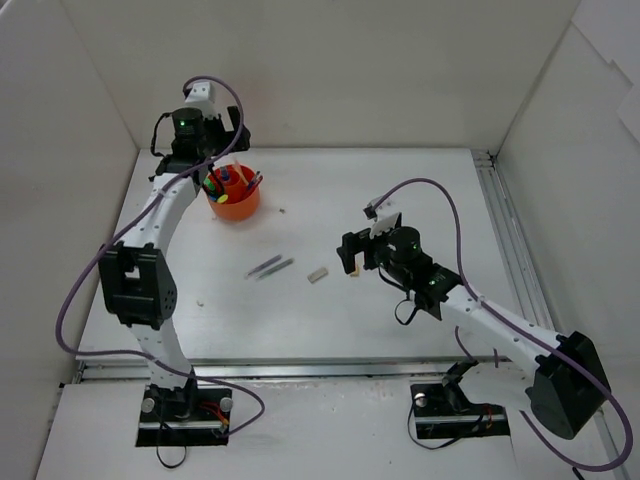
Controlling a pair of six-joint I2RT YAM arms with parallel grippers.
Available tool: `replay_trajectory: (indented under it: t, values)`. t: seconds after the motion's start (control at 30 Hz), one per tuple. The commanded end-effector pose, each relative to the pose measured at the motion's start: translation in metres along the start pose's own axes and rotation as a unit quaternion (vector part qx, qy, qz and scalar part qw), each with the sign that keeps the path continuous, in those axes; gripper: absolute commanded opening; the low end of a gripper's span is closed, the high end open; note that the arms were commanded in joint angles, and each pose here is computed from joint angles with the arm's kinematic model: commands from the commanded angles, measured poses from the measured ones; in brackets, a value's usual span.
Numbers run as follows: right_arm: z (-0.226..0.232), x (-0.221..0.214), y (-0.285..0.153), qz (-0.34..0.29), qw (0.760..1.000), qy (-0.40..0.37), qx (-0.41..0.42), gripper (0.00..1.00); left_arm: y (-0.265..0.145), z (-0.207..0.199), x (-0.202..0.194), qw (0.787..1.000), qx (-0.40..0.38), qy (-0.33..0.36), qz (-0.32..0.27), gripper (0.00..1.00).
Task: Sort the stationery into containers
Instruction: Move the pen to the center of the board.
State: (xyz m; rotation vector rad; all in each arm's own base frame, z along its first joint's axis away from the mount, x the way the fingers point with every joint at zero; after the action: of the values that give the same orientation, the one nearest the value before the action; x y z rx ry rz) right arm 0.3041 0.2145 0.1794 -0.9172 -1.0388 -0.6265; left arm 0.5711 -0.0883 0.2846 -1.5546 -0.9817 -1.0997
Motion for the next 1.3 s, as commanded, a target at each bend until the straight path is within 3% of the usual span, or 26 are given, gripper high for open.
replay_trajectory:
  t: [0.0, 0.07, 0.1, 0.13, 0.3, 0.5, 0.73, 0.9, 1.03, 1.27]
  values:
    - [0.009, 0.014, -0.011, -0.027, 0.999, 0.008, 0.021, 0.98, -0.074, -0.032, 0.057, 0.999, -0.008, -0.027, -0.036, 0.99]
    - [0.009, 0.008, -0.016, -0.018, 1.0, 0.009, 0.02, 0.98, -0.093, -0.043, 0.008, 0.998, -0.012, -0.052, 0.032, 1.0]
    - [0.008, 0.006, -0.017, -0.014, 1.0, 0.009, 0.018, 0.98, -0.118, -0.046, 0.014, 0.997, -0.013, -0.066, 0.026, 1.0]
    - [0.008, 0.0, -0.019, -0.004, 1.0, 0.008, 0.017, 0.98, -0.127, -0.051, -0.029, 0.992, -0.009, -0.1, 0.073, 1.0]
    - [0.009, -0.008, -0.031, 0.008, 1.0, -0.002, 0.018, 0.98, -0.191, -0.085, -0.118, 0.981, -0.032, -0.124, 0.145, 1.0]
    - [0.011, -0.015, -0.043, 0.011, 1.0, -0.002, 0.022, 0.98, -0.231, -0.102, -0.213, 0.94, 0.016, -0.212, 0.268, 1.0]
    - [0.005, -0.016, -0.048, 0.003, 1.0, 0.009, 0.002, 0.98, -0.195, -0.101, -0.246, 0.906, 0.09, -0.291, 0.294, 1.0]
    - [0.001, -0.017, -0.051, 0.008, 1.0, 0.004, -0.009, 0.98, -0.165, -0.102, -0.243, 0.876, 0.148, -0.337, 0.312, 1.0]
    - [-0.002, -0.015, -0.053, 0.012, 1.0, -0.011, -0.021, 0.98, -0.146, -0.096, -0.257, 0.856, 0.189, -0.352, 0.329, 1.0]
    - [-0.011, -0.012, -0.059, 0.007, 0.999, -0.024, -0.045, 0.98, -0.136, -0.078, -0.26, 0.838, 0.242, -0.361, 0.329, 1.0]
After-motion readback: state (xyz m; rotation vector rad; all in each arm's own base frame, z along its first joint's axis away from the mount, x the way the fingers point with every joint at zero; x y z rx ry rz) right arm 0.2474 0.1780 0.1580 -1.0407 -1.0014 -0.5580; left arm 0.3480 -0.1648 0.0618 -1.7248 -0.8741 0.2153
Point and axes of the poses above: each gripper's point midway between its finger pads, its own y axis out along the fingers, its own z axis along the line the jaws close on, x = y × z, the point moved 1 cm from there along -y, back along the fingers, and after that the axes turned 7 degrees about y, right-handed, at the moved point
